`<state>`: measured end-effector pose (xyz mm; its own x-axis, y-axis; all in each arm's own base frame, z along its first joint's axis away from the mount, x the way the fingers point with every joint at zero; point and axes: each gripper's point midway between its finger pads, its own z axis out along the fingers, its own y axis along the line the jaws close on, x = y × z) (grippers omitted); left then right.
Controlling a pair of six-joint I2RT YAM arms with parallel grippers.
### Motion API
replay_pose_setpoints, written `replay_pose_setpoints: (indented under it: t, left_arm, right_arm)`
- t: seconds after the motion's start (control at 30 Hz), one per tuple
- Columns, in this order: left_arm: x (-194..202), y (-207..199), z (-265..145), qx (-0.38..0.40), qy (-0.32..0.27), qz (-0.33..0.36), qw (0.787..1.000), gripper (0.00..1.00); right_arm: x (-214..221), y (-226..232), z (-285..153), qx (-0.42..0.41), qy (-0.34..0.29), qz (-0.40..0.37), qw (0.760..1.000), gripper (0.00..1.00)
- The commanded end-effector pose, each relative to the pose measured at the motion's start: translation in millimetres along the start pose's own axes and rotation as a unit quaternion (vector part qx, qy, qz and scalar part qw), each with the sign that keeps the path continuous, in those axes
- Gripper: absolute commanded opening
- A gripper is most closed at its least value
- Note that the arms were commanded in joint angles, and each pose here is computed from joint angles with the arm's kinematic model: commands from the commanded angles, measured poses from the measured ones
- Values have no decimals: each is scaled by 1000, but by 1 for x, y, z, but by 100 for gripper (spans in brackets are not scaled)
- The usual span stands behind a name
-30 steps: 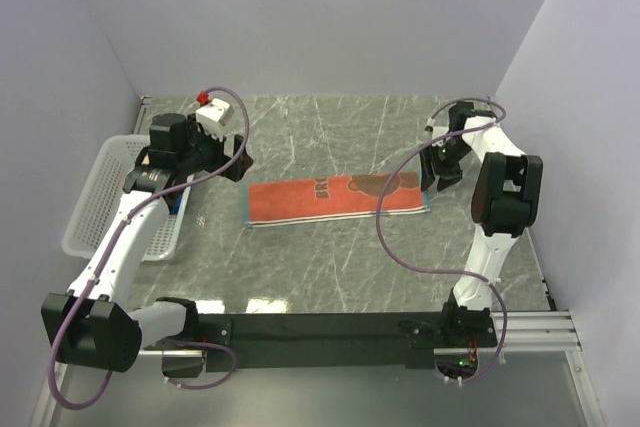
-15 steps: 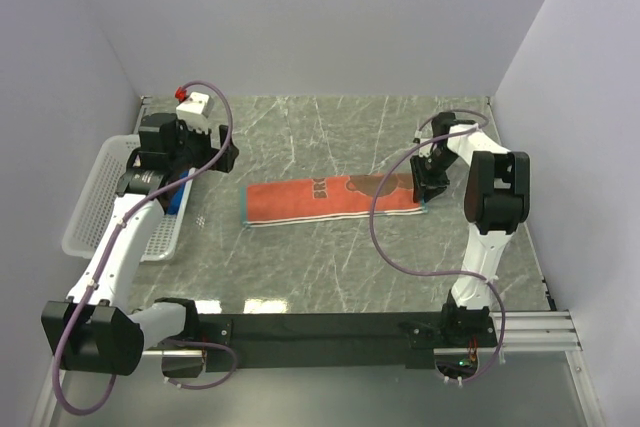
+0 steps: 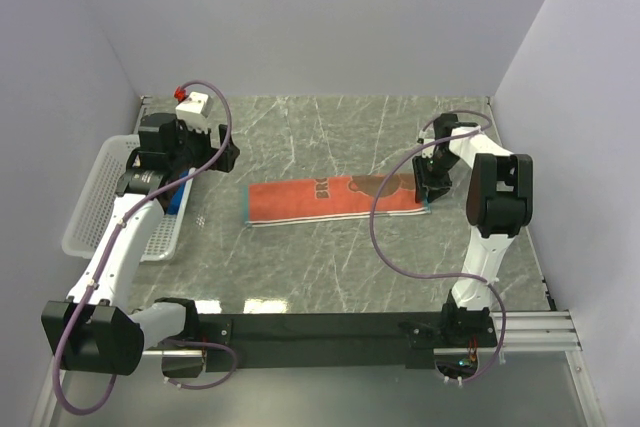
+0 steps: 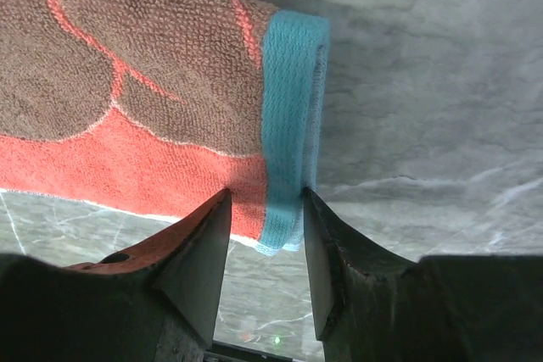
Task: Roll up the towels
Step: Fold the towel
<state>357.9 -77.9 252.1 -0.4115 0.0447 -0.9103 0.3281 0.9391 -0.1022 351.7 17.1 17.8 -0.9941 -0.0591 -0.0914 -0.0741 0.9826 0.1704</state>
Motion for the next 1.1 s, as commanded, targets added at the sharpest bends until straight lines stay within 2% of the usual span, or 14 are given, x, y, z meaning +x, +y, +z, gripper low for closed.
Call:
replay_pose_setpoints:
  t: [0.0, 0.17, 0.53, 0.93, 1.07]
  left_arm:
    - [-29, -8, -7, 16, -45, 5, 999, 99]
    - [-29, -7, -8, 14, -43, 9, 999, 99]
    - [-25, -14, -9, 33, -43, 10, 998, 99]
    - [-17, -12, -7, 30, -33, 12, 999, 99]
    - [-16, -10, -7, 27, -30, 11, 999, 99]
  right_arm:
    - [-6, -14, 2, 26, -17, 5, 1000, 47]
    - [-7, -10, 7, 34, -19, 0, 999, 45]
    - [-22, -19, -37, 45, -64, 1, 997, 44]
    - [-14, -12, -2, 28, -22, 5, 999, 44]
    - [-7, -15, 11, 45, -7, 0, 999, 43]
